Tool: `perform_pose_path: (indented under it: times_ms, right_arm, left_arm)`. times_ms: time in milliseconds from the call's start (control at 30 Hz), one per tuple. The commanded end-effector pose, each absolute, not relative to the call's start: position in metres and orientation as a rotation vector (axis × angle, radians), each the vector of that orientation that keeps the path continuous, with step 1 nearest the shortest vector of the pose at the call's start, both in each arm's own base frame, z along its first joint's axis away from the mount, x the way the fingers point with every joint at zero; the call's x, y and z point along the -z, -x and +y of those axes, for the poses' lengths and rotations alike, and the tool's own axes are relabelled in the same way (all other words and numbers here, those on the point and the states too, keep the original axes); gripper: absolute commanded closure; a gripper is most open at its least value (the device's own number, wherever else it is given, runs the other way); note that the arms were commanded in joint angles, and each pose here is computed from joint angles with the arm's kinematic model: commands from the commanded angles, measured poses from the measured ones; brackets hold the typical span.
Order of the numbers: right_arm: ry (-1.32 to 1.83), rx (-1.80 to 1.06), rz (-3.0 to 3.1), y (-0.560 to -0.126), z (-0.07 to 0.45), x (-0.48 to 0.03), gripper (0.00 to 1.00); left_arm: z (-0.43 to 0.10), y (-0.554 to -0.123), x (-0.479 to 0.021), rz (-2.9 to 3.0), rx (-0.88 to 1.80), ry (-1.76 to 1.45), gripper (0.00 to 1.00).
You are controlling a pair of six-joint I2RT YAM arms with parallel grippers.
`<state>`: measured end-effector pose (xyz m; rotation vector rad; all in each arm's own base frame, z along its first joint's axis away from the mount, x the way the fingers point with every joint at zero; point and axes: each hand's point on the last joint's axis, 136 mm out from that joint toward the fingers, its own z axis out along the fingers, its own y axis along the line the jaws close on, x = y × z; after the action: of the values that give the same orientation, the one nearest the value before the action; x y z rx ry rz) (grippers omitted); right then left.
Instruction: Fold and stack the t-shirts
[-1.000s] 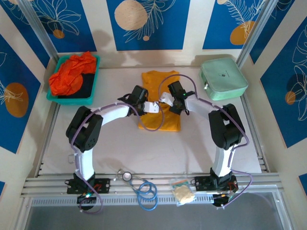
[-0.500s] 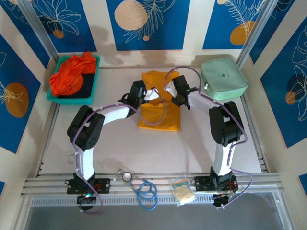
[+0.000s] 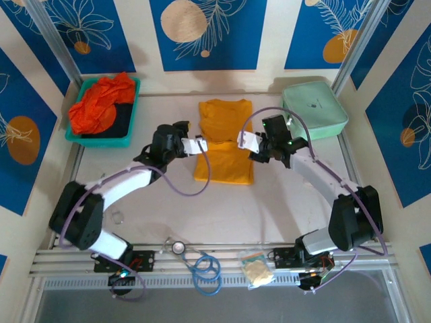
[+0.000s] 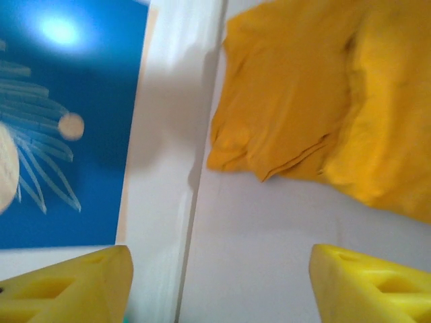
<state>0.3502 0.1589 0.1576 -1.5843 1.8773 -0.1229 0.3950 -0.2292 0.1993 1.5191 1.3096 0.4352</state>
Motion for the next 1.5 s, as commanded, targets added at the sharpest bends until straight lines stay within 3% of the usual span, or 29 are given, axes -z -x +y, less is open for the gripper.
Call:
perform_pose_path:
  times_ms: [0, 267, 500, 1033, 1467]
  right_arm:
    - [1.956, -0.021, 1.746, -0.295, 0.162, -0.131, 0.45]
    - [2.242, -0.006, 1.619, -0.283, 0.176, -0.089, 0.42]
    - [2.371, -0.005, 1.615, -0.276, 0.178, -0.055, 0.40]
    - [2.426, 0.100, 1.634, -0.288, 0.169, -0.030, 0.38]
    - [2.447, 0.038, 1.709, -0.292, 0.169, -0.005, 0.42]
  left_arm:
    - [-0.236, -0.323, -0.149, 1.181, -0.182, -1.943, 0.32]
    - [-0.216, -0.287, -0.089, 1.050, -0.238, -2.382, 0.29]
    - [-0.229, -0.287, -0.076, 1.016, -0.212, -2.436, 0.28]
    - [-0.254, -0.317, -0.055, 1.102, -0.161, -2.424, 0.27]
    - [-0.247, -0.303, -0.025, 1.201, -0.012, -2.579, 0.44]
